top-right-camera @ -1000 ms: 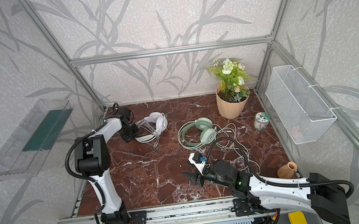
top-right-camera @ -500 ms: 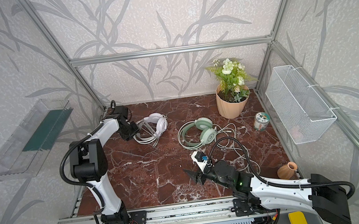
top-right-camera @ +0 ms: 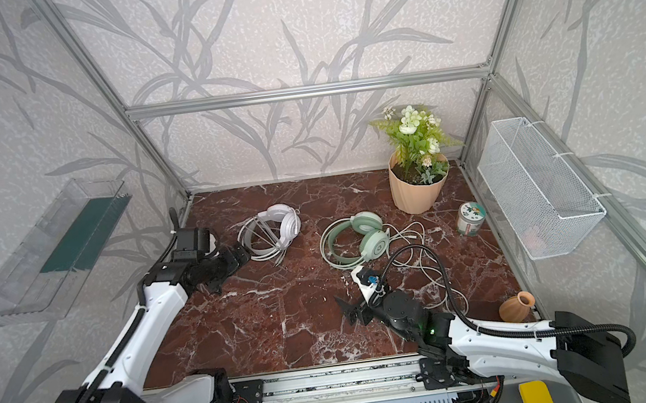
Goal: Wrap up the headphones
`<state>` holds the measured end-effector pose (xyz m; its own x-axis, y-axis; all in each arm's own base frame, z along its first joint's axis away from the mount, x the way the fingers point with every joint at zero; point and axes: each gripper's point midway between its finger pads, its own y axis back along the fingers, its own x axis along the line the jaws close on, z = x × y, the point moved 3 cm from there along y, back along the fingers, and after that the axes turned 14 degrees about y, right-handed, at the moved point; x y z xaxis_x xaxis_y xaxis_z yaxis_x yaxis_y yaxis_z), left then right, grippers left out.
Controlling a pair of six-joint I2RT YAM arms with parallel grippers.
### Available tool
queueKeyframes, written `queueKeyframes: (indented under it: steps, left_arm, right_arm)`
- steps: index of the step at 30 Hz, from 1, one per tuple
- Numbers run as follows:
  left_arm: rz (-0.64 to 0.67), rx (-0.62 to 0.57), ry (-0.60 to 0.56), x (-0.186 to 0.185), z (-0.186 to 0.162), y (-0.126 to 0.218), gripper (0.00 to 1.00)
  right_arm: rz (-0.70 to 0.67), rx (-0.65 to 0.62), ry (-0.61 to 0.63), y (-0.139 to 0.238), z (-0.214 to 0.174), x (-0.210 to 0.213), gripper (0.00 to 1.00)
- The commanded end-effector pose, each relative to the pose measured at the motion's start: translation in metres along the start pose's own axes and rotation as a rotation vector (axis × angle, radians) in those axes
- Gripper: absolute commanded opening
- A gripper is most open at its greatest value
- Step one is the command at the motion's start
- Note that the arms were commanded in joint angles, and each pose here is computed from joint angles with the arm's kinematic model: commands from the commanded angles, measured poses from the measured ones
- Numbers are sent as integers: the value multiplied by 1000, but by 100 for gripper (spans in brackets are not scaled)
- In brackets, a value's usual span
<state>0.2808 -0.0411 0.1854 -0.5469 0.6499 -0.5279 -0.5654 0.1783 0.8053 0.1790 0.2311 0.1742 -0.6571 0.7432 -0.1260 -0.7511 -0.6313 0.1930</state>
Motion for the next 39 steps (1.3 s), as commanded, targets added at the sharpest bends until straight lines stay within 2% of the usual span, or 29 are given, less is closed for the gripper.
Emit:
queueKeyframes:
  steps: [1,5,8,10,15,18,20,24,29,36,39]
  left_arm:
    - [-86,-70,-21,-15,-8,7,99]
    - [-116,-120,-141,-40,-30,13,99]
    - [-180,-89,-171,-58,-46,6,99]
    - [-177,-84,-218,-70,-56,2,99]
    - [-74,-98,-308,-90,-70,-10,99]
    - [-42,-99,-323,-101,-72,-12,99]
    - [-54,-73,-320,-108,-77,-16,99]
    - [-65,-36,-340,-120,-92,-19,99]
    - [-32,29,-363,-130,-108,-29,99]
    - [8,77,-388,-140,-116,-36,99]
    - [26,107,-436,-144,-119,-39,99]
  right_arm:
    - [-219,-4,-100,9,5,-34,99]
    - [-314,-24,-177,27,14,-56,99]
    - [-452,-27,-255,47,15,-80,99]
    - [-512,-21,-259,61,16,-92,99]
    - [-453,-28,-231,88,34,-97,99]
    - [-477,-10,-238,107,48,-107,99]
    - [-470,16,-208,118,62,-111,99]
    - [-456,120,-57,136,82,-118,99]
    - [-456,189,92,144,90,-122,99]
    - [-481,206,159,138,72,-122,99]
    - [-476,215,181,141,71,-123,99]
